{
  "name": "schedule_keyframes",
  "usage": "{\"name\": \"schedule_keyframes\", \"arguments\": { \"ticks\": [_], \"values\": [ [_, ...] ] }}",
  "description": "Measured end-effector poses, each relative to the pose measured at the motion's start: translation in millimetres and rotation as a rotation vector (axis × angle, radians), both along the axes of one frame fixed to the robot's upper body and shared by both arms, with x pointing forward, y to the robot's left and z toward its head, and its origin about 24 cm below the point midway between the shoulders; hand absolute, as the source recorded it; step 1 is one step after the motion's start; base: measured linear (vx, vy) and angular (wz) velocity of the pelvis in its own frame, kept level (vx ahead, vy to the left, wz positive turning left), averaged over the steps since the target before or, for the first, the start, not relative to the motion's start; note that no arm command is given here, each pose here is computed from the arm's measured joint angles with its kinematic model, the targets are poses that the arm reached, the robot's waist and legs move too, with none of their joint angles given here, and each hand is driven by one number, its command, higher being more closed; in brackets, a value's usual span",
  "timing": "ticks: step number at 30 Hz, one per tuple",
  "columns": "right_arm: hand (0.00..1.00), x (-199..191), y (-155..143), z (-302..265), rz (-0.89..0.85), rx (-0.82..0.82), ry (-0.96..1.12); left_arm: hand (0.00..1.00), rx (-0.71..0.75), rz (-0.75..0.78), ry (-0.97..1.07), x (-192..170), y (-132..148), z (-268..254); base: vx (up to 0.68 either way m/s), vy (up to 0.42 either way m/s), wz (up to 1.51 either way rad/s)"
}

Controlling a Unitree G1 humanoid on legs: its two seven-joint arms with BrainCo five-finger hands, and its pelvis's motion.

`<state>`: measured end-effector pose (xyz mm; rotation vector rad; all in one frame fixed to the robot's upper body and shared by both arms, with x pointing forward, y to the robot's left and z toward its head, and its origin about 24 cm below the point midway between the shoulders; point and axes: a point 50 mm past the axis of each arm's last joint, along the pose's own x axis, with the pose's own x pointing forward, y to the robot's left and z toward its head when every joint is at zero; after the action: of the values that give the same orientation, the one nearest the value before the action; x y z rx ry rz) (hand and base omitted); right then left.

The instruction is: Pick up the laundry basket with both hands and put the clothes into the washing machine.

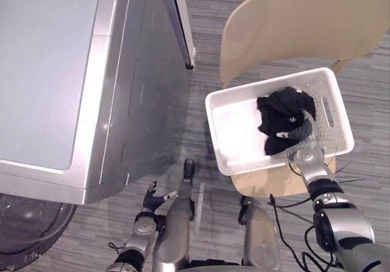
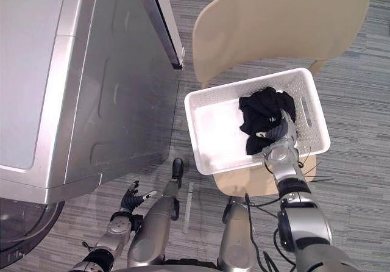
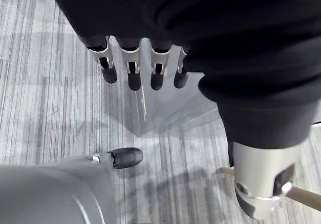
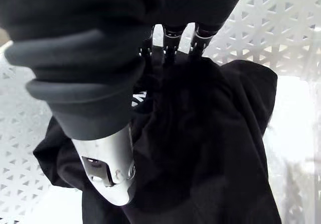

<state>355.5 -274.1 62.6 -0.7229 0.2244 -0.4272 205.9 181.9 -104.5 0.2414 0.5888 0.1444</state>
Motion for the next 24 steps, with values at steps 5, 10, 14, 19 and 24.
{"name": "schedule_keyframes", "arguments": {
  "ticks": [5,10,14,19,24],
  "values": [
    [1.00,6.0,-15.6,11.9,-0.049,0.025,0.037,0.00,0.004,-0.016,-0.026,9.9,-1.3,5.7,0.00,-0.033,0.06],
    [1.00,10.5,-30.5,33.2,-0.096,0.118,-0.027,0.00,0.002,-0.026,-0.042,15.1,-2.6,9.1,0.04,-0.059,0.13],
    [1.00,13.2,-31.1,39.3,-0.085,0.267,-0.086,0.00,-0.022,-0.051,-0.055,18.8,-7.6,11.8,0.05,-0.068,0.08],
    [1.00,17.0,-22.5,40.9,-0.042,0.312,-0.103,0.00,-0.024,-0.049,-0.055,19.1,-7.4,12.1,0.03,-0.047,0.01],
    [1.00,14.8,-6.5,62.1,0.061,0.285,-0.276,0.00,-0.027,-0.027,-0.058,19.4,-3.7,12.6,-0.02,-0.034,0.00]
  ]
}}
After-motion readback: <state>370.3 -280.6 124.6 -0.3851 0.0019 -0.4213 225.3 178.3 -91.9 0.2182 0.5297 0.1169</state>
